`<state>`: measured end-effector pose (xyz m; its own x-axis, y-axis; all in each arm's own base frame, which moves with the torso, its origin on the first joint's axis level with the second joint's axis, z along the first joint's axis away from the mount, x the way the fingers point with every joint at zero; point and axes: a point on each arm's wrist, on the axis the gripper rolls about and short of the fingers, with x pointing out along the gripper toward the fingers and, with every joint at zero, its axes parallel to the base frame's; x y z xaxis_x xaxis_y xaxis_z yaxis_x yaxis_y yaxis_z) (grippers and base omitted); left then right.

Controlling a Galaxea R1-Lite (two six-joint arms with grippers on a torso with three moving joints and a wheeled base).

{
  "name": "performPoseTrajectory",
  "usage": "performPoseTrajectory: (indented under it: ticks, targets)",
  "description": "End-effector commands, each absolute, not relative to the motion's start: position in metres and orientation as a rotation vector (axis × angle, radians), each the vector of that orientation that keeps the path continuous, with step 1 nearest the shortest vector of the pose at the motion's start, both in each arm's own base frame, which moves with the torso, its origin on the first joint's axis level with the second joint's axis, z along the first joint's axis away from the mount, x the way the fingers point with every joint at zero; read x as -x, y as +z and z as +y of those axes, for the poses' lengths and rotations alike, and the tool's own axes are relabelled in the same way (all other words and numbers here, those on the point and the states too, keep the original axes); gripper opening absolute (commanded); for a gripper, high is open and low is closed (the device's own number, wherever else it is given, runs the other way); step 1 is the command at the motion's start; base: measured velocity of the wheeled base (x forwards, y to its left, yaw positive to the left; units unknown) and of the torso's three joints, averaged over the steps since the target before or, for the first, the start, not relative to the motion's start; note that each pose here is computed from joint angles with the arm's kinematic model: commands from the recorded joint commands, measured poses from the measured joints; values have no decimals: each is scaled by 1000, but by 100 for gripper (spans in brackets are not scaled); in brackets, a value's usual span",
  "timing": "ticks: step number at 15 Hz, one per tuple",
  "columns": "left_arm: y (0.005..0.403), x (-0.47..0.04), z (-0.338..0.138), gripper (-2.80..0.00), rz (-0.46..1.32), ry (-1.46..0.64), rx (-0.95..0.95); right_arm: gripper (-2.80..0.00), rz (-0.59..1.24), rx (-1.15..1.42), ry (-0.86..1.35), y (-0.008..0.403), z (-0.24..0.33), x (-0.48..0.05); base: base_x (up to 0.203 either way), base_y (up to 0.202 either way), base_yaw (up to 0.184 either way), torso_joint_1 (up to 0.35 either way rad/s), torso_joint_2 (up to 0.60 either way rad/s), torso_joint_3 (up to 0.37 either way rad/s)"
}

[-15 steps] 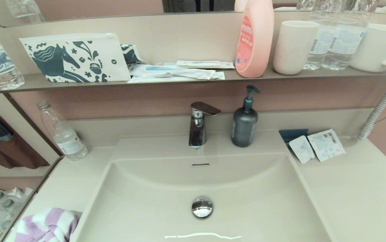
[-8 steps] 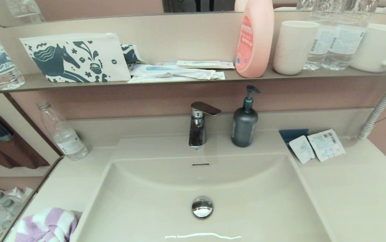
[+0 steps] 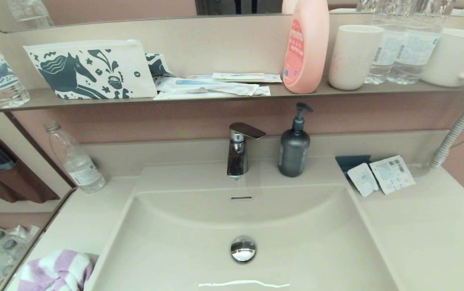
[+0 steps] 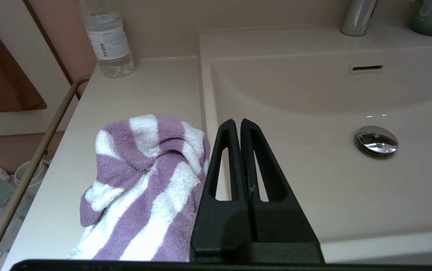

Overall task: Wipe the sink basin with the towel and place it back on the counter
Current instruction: Pick up the cloth

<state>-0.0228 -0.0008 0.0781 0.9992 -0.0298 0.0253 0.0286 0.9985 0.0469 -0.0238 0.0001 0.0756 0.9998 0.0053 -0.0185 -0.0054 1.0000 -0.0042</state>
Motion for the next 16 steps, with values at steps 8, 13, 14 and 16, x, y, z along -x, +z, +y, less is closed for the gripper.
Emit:
performPoseTrajectory:
  ticks: [8,13,14,16]
  targets:
    - [101,19,-1,-280,15,-29,-49,-280,20,5,6,76,0,24,0,0,0,0,0,0]
    - [134,-15,-1,-280,218,-36,-41,-280,20,5,5,76,0,24,0,0,0,0,0,0]
    - [142,-24,-1,-280,245,-38,-39,-280,20,5,5,76,0,24,0,0,0,0,0,0]
    - [150,-46,-1,-280,306,-40,-38,-280,20,5,6,76,0,24,0,0,0,0,0,0]
